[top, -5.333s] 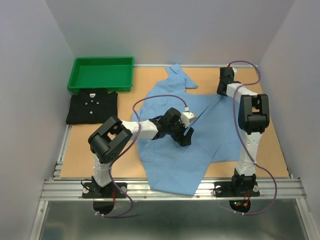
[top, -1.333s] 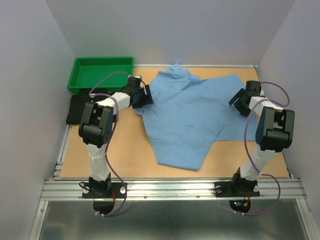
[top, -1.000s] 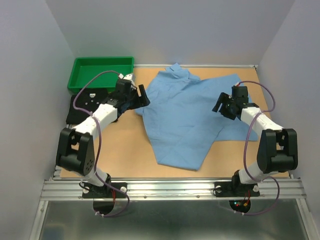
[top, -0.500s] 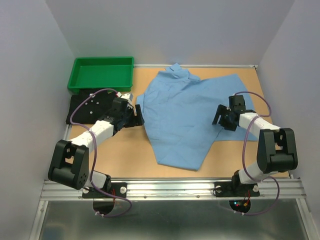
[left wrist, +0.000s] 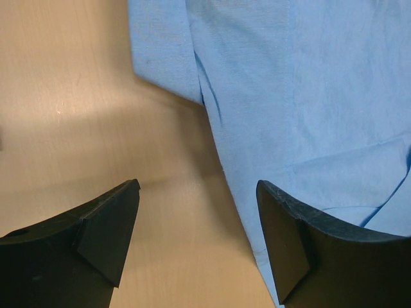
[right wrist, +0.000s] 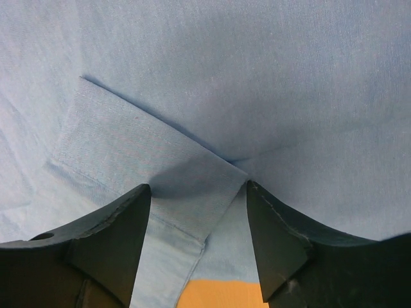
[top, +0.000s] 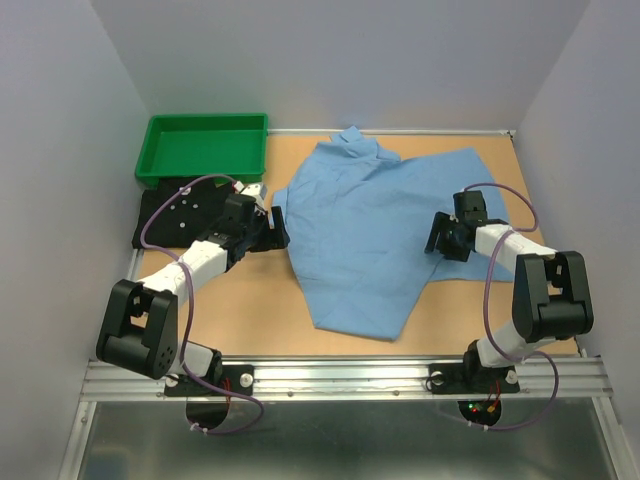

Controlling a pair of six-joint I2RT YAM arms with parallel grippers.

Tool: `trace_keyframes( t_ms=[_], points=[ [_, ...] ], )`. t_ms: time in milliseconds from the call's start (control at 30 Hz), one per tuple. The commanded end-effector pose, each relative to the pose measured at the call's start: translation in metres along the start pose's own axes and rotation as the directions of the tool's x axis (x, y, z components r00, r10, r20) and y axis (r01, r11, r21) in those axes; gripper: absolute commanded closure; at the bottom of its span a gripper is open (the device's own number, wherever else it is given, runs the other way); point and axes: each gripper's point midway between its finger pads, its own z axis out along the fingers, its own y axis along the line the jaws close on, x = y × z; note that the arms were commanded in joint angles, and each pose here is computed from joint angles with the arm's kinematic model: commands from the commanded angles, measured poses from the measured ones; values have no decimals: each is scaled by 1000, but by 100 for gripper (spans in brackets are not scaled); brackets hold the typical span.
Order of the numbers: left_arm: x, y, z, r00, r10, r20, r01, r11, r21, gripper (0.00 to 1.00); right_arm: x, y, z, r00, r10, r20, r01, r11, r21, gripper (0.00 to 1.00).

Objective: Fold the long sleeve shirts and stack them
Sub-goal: Fold the shirt

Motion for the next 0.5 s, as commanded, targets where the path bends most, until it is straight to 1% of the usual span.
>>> trace_keyframes(
  t_ms=[0, 100, 467],
  points=[
    [-21, -11, -3, 998, 23, 58, -25, 999, 35, 15, -5, 9, 2, 1000, -25, 1, 25, 1000, -16, 34],
    [-20, -11, -3, 998, 21, 54, -23, 999, 35, 15, -12, 10, -1, 999, -31, 22, 32, 999, -16, 39],
    [-18, -11, 0, 999, 20, 41, -22, 999, 38, 15, -30, 18, -8, 997, -42, 70, 44, 998, -34, 41]
  ],
)
